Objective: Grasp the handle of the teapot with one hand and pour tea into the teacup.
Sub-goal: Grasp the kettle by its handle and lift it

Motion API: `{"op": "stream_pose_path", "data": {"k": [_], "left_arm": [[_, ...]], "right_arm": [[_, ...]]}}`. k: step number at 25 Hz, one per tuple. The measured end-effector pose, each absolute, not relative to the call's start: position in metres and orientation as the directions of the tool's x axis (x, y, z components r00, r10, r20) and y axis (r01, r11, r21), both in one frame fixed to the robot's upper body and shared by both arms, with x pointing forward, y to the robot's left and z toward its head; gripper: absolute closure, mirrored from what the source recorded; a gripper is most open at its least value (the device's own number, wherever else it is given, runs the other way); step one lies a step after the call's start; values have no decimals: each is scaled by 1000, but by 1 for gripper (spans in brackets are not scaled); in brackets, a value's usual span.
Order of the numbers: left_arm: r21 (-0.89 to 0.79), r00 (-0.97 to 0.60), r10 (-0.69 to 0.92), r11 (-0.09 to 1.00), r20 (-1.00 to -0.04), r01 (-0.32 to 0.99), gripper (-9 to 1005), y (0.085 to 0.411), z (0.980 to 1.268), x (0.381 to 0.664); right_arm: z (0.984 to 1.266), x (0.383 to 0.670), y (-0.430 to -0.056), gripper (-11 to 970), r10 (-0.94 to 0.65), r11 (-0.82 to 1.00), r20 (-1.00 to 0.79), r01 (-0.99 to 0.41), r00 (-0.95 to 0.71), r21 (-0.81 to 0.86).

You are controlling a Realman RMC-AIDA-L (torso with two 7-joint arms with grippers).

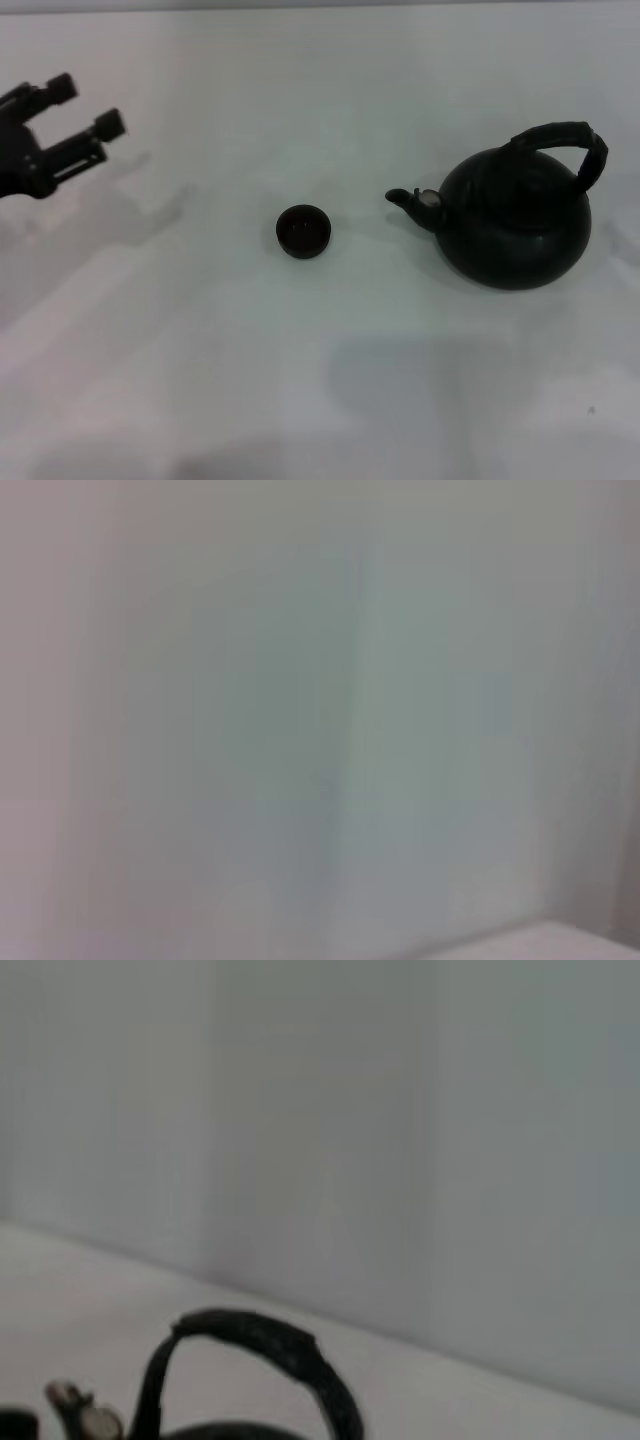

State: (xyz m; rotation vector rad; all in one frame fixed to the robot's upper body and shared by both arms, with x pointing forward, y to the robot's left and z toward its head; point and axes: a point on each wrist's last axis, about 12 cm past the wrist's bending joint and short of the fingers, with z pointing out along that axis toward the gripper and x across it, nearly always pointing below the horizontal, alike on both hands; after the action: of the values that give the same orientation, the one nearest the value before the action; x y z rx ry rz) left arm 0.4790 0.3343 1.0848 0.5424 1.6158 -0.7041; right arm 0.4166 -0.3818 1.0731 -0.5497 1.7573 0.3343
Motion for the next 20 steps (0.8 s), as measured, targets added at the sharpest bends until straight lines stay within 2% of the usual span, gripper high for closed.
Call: {"op": "stream_pose_path", "data": {"k": [4,8,15,20], "left_arm": [[-139,-113,-86,750,-990,647,217,344,1073,470],[-141,-111,-91,762,-990,632,218,345,1067,467],[-157,-106,-117,781,-987,604,219,350,1065,459],[-165,-103,-128,782,-986,601,220,351,1064,458]], "right_arm": [[1077,423,-357,91,-258,824,-953,-551,-160,-131],[1074,438,-347,94,-229,803,-958,-590,-174,-86],[1061,462,-339,100,-221,785,-953,-618,-208,-47],[1054,469,-339,103,-226,794,-946,-606,-233,-41]]}}
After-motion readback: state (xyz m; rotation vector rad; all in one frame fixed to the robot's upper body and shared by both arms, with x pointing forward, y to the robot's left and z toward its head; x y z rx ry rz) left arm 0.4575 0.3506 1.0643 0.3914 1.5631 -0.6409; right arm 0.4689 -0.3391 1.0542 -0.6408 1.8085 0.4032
